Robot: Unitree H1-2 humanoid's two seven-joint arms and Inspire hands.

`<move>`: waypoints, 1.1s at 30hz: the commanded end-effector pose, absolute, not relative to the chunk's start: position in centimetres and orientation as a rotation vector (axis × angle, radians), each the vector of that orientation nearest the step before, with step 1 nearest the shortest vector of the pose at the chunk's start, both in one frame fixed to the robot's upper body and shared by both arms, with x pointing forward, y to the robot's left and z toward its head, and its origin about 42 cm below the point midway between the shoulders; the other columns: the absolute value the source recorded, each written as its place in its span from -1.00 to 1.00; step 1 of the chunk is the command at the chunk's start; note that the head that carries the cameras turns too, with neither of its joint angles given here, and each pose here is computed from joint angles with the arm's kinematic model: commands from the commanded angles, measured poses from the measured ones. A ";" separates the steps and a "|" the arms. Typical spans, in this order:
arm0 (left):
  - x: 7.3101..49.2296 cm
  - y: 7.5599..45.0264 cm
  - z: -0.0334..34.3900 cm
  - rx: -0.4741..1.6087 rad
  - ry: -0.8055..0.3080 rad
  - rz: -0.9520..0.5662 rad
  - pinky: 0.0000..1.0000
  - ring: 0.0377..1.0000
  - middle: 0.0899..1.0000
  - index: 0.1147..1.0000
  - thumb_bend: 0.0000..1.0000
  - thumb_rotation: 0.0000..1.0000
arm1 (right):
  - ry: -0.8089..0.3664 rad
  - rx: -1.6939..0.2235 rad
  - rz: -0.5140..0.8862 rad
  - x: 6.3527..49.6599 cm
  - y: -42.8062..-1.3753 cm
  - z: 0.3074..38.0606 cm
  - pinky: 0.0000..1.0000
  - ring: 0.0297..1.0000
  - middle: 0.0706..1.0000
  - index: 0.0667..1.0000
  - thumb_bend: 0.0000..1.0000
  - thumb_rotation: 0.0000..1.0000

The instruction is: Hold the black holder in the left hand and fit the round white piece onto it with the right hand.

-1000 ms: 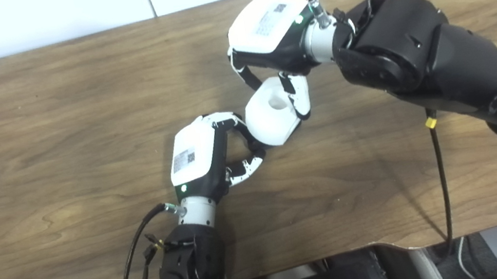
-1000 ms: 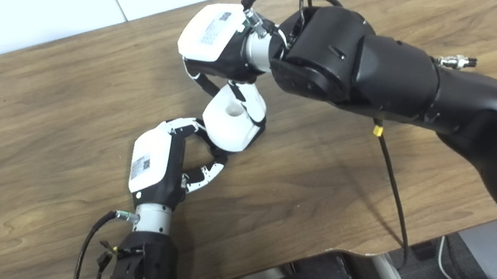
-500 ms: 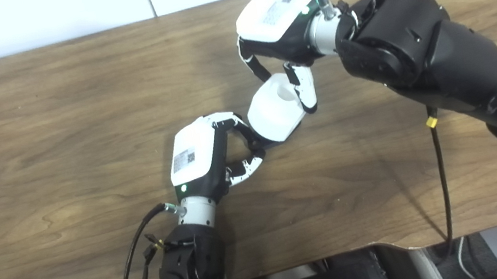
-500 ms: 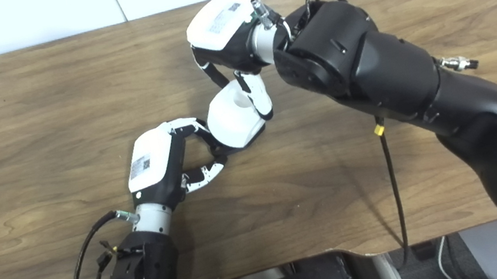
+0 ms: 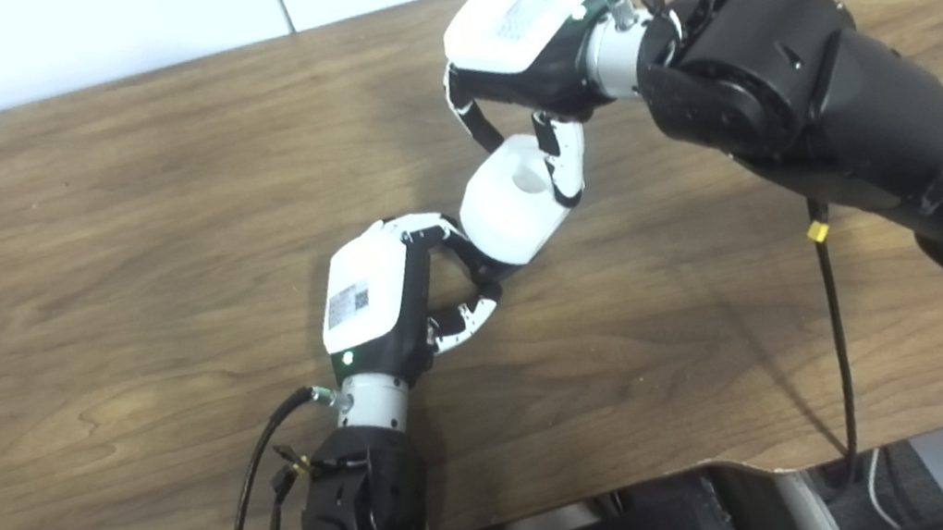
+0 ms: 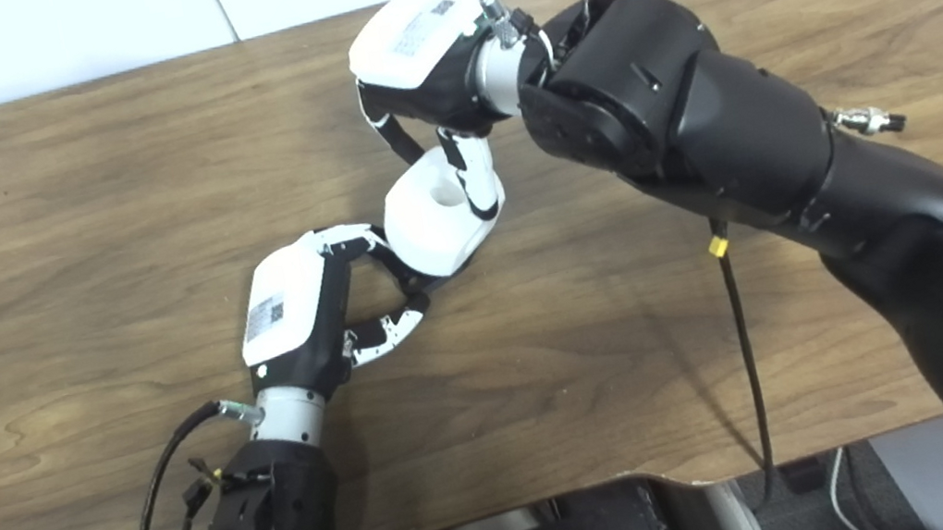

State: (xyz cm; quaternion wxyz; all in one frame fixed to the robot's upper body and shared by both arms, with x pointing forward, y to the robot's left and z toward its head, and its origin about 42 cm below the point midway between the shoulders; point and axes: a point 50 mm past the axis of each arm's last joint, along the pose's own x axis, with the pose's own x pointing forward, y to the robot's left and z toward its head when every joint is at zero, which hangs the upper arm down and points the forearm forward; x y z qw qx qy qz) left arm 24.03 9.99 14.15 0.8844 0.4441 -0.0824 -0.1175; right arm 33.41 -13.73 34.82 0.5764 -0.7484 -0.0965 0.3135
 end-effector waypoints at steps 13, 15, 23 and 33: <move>24.9 9.1 15.2 0.926 -0.242 -0.207 0.76 0.60 0.44 -0.17 0.04 -0.89 | -0.175 -1.754 0.761 33.6 -14.1 36.7 0.41 0.80 0.50 -0.04 0.95 -0.51; 24.9 9.1 15.2 0.925 -0.238 -0.207 0.77 0.61 0.45 -0.17 0.04 -0.89 | -0.174 -1.754 0.762 33.7 -14.1 36.7 0.39 0.79 0.50 -0.02 0.99 -0.50; 24.9 9.0 15.2 0.922 -0.244 -0.202 0.76 0.61 0.44 -0.17 0.04 -0.89 | -0.172 -1.757 0.774 33.9 -14.0 36.9 0.36 0.88 0.68 0.15 1.00 -0.49; 25.0 9.1 15.2 0.925 -0.241 -0.205 0.77 0.60 0.44 -0.17 0.04 -0.89 | -0.163 -1.789 0.795 34.2 -14.0 37.1 0.50 1.00 0.94 0.55 1.00 -0.41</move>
